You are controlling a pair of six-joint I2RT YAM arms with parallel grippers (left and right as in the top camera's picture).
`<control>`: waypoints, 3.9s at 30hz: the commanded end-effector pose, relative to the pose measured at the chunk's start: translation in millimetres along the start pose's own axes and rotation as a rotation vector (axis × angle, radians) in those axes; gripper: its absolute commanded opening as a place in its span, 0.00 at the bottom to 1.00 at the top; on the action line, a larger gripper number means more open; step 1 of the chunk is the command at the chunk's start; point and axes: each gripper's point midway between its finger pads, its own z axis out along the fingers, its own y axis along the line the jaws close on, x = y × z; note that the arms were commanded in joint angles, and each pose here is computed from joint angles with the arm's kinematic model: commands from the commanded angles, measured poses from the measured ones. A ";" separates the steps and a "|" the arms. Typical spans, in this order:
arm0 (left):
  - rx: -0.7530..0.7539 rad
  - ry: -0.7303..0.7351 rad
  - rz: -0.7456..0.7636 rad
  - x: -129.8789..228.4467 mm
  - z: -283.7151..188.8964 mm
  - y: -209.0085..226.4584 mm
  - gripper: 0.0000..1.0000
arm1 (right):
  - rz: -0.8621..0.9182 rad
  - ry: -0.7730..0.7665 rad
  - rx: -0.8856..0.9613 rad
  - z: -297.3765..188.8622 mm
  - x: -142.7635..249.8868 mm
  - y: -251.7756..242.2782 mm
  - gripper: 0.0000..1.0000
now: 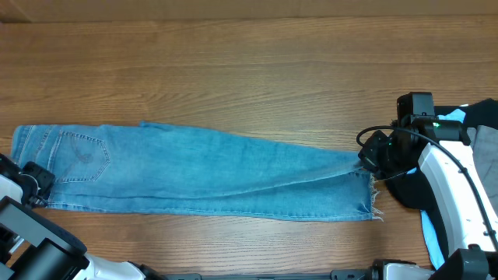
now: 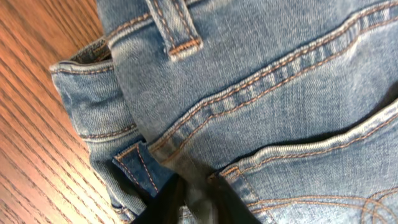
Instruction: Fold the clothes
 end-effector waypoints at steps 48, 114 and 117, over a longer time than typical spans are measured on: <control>0.327 -0.286 0.096 -57.4 -154.9 -81.9 0.04 | -0.029 -0.365 -0.029 -100.0 -71.2 36.0 0.04; 0.613 -0.211 0.478 3.6 -299.7 -207.0 0.59 | -0.352 -0.215 -0.165 80.8 -166.1 116.7 0.14; 0.606 -0.183 0.471 14.6 -303.7 -201.7 0.59 | -0.335 -0.200 -0.162 110.5 -171.3 116.6 0.11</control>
